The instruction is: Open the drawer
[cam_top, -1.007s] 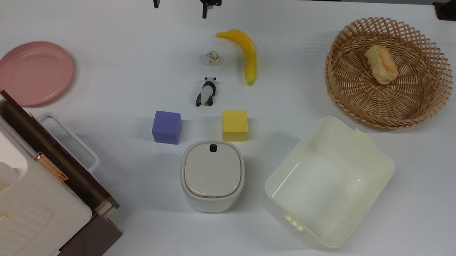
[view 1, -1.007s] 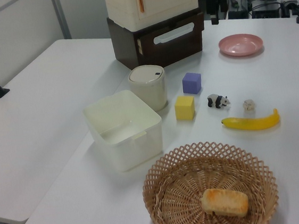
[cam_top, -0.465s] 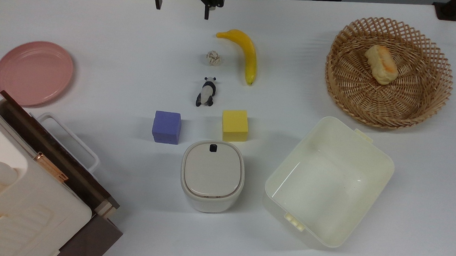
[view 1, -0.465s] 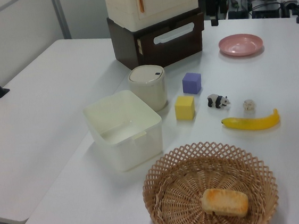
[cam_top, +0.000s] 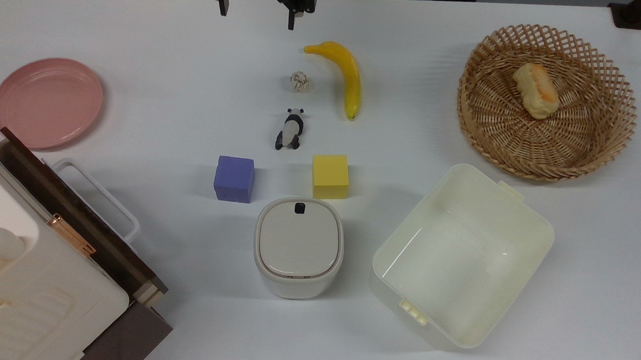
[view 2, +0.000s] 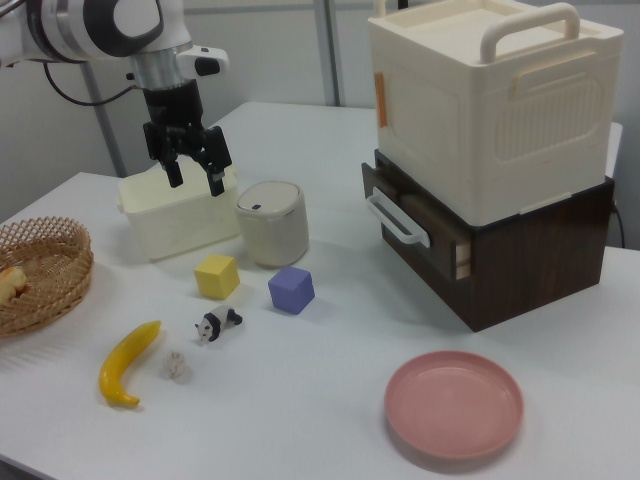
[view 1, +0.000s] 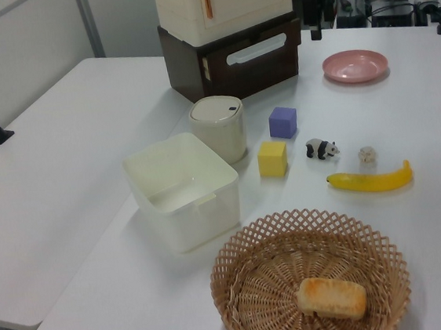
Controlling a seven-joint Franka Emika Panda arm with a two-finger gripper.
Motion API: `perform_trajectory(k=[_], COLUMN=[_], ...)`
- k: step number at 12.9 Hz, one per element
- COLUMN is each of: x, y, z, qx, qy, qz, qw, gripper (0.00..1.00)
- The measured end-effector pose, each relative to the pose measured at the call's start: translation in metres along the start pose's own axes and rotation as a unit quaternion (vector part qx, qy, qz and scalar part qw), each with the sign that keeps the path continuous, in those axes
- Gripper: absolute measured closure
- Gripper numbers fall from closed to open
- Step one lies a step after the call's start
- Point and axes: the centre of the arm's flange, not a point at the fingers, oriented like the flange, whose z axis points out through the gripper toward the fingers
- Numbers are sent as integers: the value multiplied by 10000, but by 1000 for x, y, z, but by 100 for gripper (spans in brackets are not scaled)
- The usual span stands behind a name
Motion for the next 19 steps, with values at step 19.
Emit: perform_trajectory(k=[19], x=[-2], y=[-12], z=[-1], qx=[-1], qy=[13], qz=[-105], qw=[9999], gripper=[8])
